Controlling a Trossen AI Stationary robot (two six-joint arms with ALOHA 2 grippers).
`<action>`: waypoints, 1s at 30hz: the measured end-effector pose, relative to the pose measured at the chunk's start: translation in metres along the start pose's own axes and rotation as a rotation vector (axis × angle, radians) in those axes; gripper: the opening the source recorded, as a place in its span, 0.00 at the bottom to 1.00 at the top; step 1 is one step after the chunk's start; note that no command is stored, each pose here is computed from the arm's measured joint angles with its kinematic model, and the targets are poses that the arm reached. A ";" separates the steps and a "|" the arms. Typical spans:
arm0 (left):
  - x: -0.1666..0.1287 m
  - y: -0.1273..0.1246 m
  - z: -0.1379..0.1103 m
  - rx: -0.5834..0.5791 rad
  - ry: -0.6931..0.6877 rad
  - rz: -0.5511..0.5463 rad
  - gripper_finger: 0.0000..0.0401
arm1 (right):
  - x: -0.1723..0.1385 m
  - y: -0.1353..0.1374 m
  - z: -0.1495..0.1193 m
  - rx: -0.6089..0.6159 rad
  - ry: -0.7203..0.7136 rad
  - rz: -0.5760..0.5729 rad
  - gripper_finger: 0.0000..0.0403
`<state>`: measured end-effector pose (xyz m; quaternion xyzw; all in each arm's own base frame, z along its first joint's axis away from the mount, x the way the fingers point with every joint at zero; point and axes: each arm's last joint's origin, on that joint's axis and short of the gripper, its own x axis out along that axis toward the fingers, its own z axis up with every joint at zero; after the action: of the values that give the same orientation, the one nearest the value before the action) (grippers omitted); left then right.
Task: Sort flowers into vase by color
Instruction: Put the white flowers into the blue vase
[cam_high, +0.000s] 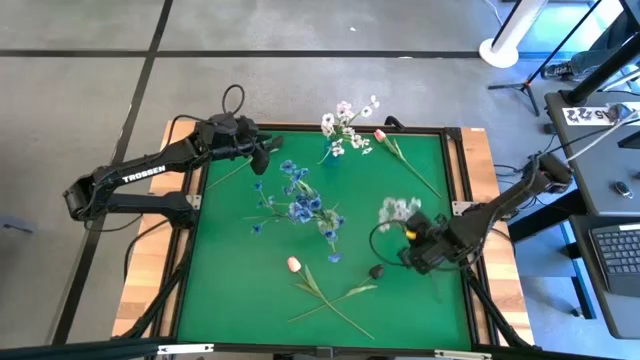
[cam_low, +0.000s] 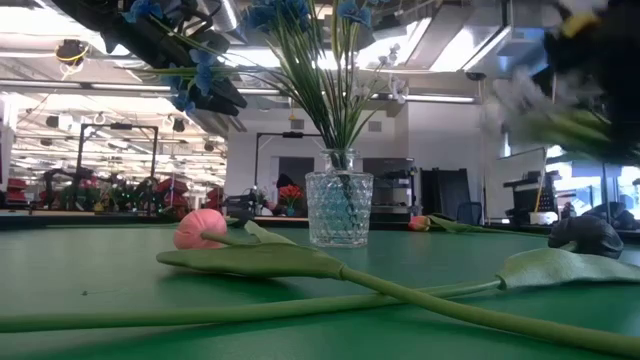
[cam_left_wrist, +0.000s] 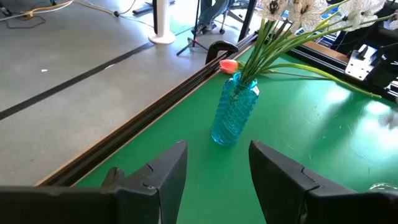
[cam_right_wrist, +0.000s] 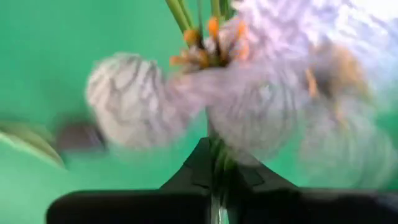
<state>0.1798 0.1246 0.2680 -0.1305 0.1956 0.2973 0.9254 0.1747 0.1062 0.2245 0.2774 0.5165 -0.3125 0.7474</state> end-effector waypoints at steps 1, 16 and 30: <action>0.000 0.000 0.000 0.000 0.000 0.000 0.42 | -0.008 -0.001 0.005 0.010 -0.065 0.016 0.02; 0.000 0.000 0.001 0.002 -0.007 0.000 0.42 | -0.116 -0.031 0.084 -0.080 -1.000 -0.147 0.03; 0.000 -0.001 0.004 -0.023 -0.039 -0.006 0.42 | -0.156 -0.045 0.163 -0.406 -1.206 0.117 0.02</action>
<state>0.1812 0.1255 0.2716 -0.1357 0.1737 0.2994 0.9283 0.1963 -0.0148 0.4189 -0.0666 0.0381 -0.2685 0.9602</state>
